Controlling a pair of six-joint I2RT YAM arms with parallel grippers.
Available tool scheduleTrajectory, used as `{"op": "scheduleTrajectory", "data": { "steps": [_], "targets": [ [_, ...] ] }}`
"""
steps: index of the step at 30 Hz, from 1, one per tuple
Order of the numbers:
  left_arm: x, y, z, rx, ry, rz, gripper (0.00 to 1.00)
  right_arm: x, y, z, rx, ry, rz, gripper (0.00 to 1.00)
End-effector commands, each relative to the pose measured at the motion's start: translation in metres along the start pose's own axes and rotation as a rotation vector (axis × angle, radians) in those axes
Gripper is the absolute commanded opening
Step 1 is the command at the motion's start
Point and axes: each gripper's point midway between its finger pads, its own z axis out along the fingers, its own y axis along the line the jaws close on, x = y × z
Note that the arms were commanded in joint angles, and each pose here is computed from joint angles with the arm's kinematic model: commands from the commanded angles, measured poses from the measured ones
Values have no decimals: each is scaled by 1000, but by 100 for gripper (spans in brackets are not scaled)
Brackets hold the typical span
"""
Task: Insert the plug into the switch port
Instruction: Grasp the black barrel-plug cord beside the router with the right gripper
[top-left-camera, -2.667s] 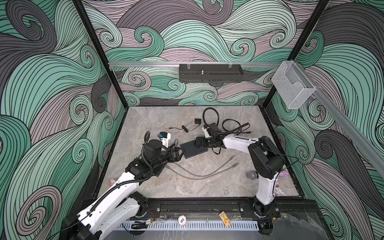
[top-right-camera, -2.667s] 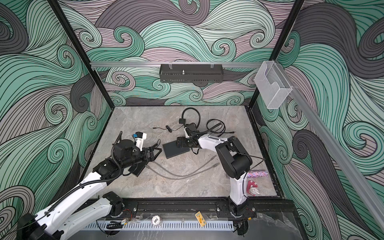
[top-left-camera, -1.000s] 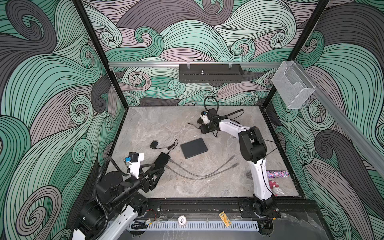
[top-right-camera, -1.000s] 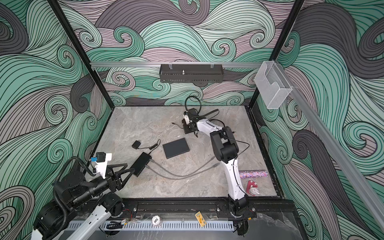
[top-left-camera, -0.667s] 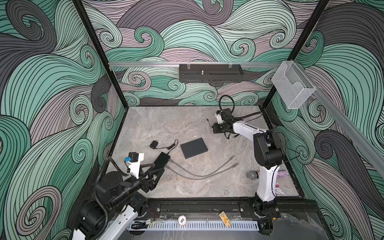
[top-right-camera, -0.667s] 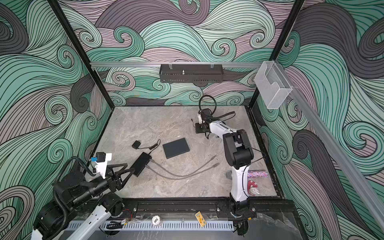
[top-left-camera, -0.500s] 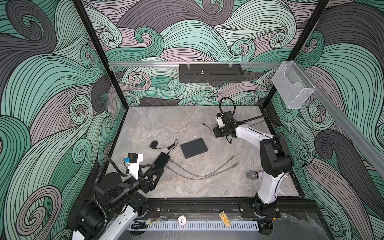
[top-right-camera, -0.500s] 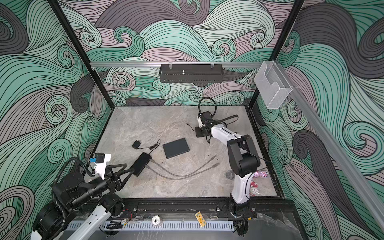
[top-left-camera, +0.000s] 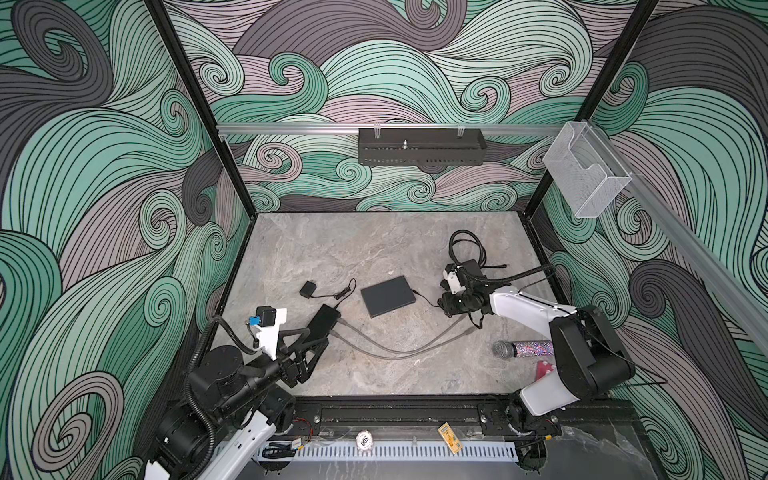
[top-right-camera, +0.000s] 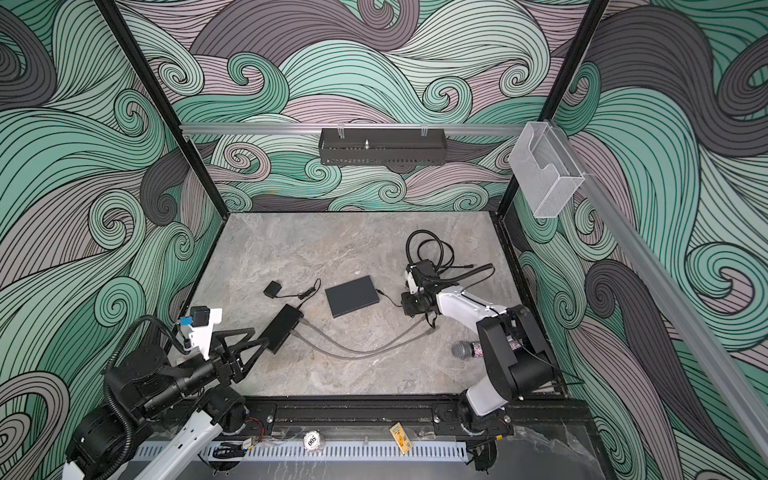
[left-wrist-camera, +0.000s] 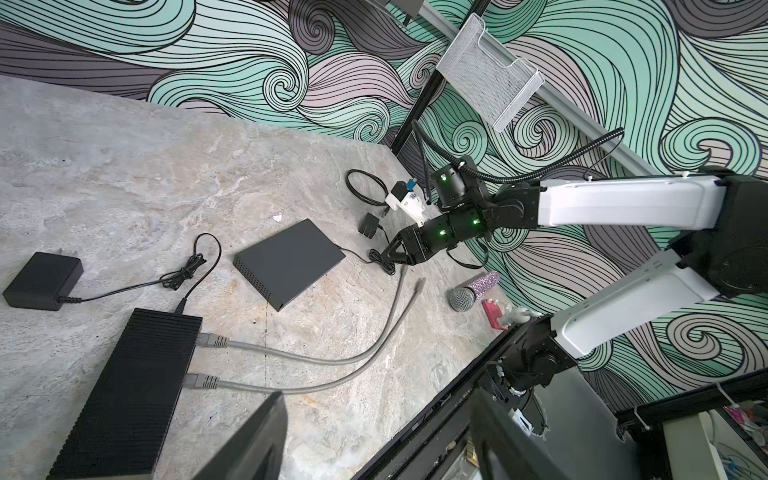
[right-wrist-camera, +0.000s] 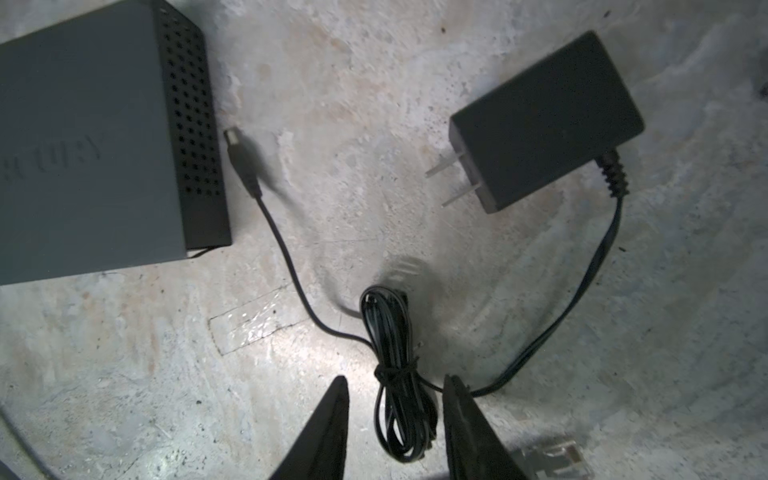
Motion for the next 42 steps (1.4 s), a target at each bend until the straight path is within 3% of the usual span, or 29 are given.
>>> {"op": "scheduleTrajectory", "data": {
  "steps": [1, 2, 3, 13, 15, 19, 20, 26, 30, 32, 42],
  "targets": [
    [0, -2, 0, 10, 0, 19, 71, -22, 20, -17, -57, -111, -53, 56],
    [0, -2, 0, 10, 0, 18, 71, -28, 27, -20, -74, -126, -79, 65],
    [0, -2, 0, 10, -2, 19, 71, -34, 34, -23, -94, -140, -108, 97],
    [0, 1, -2, -9, -10, 19, 72, -71, 77, -9, -297, -201, -184, 99],
    [-1, 1, -2, -9, -13, 19, 72, -78, 79, -10, -341, -221, -153, 90],
    [-1, 1, -2, -9, -12, 19, 72, -75, 77, -3, -316, -140, -219, 49],
    [-1, 2, -1, -9, -11, 18, 72, -70, 74, 1, -290, -108, -247, 45],
    [0, 2, 1, -10, -5, 13, 72, -59, 51, 22, -119, 43, -345, 45],
    [0, 3, 1, -13, -1, 13, 71, -50, 40, 37, -62, 150, -331, 36],
    [0, 3, 1, -12, -2, 12, 71, -46, 37, 41, -46, 187, -333, 30],
    [0, 3, 2, -13, 0, 11, 71, -34, 40, 47, -47, 248, -360, 30]
  ]
}}
